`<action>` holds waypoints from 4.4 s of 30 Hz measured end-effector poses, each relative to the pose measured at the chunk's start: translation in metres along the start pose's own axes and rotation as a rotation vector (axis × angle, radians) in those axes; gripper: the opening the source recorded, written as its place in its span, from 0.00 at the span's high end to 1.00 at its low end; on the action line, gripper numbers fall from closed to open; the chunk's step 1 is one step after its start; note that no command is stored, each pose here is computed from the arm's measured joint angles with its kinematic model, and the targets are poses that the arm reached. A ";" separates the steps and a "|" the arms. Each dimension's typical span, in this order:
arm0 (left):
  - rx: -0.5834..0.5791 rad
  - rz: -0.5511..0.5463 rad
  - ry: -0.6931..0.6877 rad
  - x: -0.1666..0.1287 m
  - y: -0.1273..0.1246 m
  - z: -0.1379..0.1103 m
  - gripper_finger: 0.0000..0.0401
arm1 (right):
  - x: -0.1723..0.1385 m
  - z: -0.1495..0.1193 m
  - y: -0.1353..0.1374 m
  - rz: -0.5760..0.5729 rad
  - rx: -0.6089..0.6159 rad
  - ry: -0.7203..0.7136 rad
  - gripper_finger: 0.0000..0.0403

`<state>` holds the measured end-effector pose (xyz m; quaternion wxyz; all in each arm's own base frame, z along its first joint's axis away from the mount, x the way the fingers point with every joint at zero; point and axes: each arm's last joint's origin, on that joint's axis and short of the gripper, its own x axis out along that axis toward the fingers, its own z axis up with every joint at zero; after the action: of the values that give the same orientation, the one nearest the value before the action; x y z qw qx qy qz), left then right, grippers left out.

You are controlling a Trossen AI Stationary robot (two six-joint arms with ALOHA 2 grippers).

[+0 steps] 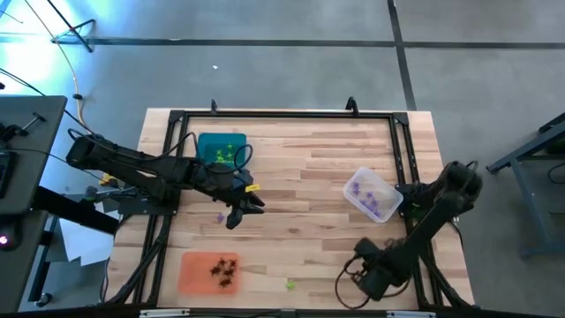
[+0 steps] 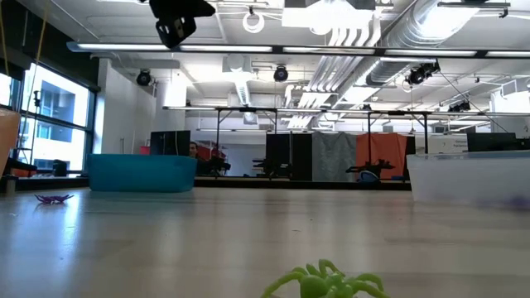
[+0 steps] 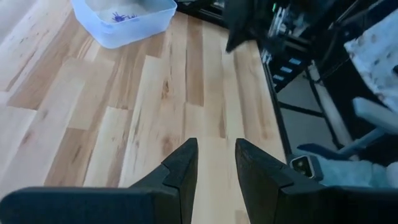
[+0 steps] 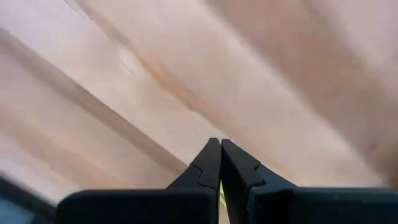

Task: Sort Halloween decoration
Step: Put the green spider toy into the blue bin

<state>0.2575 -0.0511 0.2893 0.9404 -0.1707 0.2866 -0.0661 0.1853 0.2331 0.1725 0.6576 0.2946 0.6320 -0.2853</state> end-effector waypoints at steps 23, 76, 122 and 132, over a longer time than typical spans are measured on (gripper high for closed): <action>0.319 0.087 -0.292 0.072 0.006 0.014 0.76 | -0.128 0.136 0.008 0.310 -0.402 -1.165 1.00; 0.426 0.040 -0.431 0.079 -0.003 0.021 0.97 | -0.134 0.163 0.008 0.416 -0.496 -1.144 1.00; -0.390 0.881 0.279 -0.092 0.148 -0.020 0.99 | -0.115 0.117 -0.062 0.212 -0.221 -0.549 0.68; -0.450 0.882 0.474 -0.037 0.187 -0.033 0.99 | -0.115 0.117 -0.062 0.212 -0.221 -0.548 0.68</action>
<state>0.2130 0.1221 0.2155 0.7289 -0.2116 0.5419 0.3609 0.2123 0.1045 0.2890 0.8575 0.1977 0.4242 -0.2136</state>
